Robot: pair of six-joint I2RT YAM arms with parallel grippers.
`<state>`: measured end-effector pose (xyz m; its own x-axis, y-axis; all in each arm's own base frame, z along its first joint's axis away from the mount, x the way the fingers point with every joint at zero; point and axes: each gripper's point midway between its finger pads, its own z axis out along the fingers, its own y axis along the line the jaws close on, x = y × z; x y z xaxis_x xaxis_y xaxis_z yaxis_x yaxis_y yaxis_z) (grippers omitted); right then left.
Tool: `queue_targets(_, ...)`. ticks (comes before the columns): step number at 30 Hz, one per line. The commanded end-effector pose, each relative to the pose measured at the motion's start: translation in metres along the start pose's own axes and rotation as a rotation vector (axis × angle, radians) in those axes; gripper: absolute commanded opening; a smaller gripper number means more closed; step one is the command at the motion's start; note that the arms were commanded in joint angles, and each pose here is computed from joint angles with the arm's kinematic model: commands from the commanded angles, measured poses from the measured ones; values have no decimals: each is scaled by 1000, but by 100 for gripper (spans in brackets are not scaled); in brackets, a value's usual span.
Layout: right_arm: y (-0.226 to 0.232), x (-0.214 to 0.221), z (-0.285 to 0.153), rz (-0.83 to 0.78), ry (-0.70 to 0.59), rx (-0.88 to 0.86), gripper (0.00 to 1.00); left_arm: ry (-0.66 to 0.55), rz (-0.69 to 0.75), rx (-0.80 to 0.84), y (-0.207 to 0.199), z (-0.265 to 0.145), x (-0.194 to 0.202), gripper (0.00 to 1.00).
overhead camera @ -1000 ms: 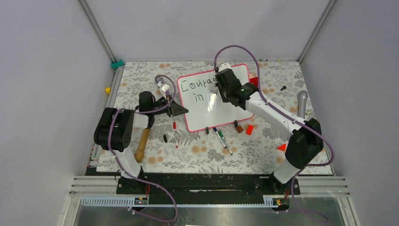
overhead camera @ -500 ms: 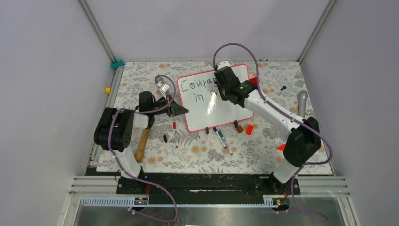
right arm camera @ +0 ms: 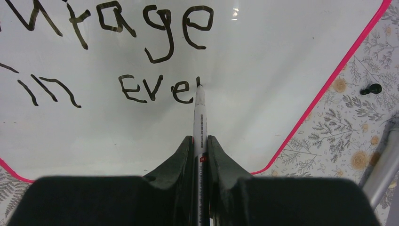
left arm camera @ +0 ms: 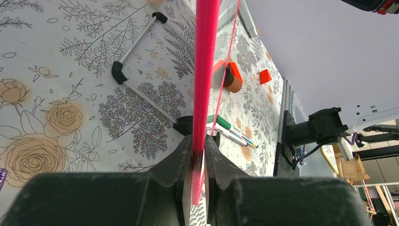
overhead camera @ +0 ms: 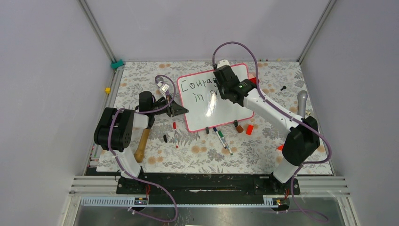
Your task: Write a sentence on the whiteboard
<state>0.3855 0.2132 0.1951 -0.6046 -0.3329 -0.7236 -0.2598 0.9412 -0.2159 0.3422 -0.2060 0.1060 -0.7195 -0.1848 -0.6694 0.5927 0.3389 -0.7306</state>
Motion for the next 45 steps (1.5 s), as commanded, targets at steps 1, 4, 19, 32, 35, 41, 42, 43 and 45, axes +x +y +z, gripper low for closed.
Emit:
queue_targets(1,-14,-17,1,16,-40,53,0,-39,14,-52,13,-5,-6,0)
queue_targets(4,-16,-18,1,20,-43,59,0,-39,12,-53,13,-5,-6,0)
queue_targets(19,-21,-20,0,30,-50,67,0,-39,13,-51,13,-5,-6,0)
queue_targets(32,-28,-35,-46,95,-197,-12,0,-40,14,-53,13,-5,-6,0)
queue_targets(35,-34,-28,-47,106,-217,9,0,-39,13,-51,13,-5,-6,0)
queue_targets(41,-40,-26,-49,176,-304,32,0,-40,14,-48,12,-5,-6,0)
queue_targets(42,-41,-26,-51,189,-321,29,0,-40,12,-48,13,-5,-6,0)
queue_targets(43,-40,-27,-53,200,-341,22,0,-41,12,-48,13,-5,-6,0)
queue_targets(45,-39,-26,-54,213,-368,7,0,-42,13,-48,13,-5,-6,0)
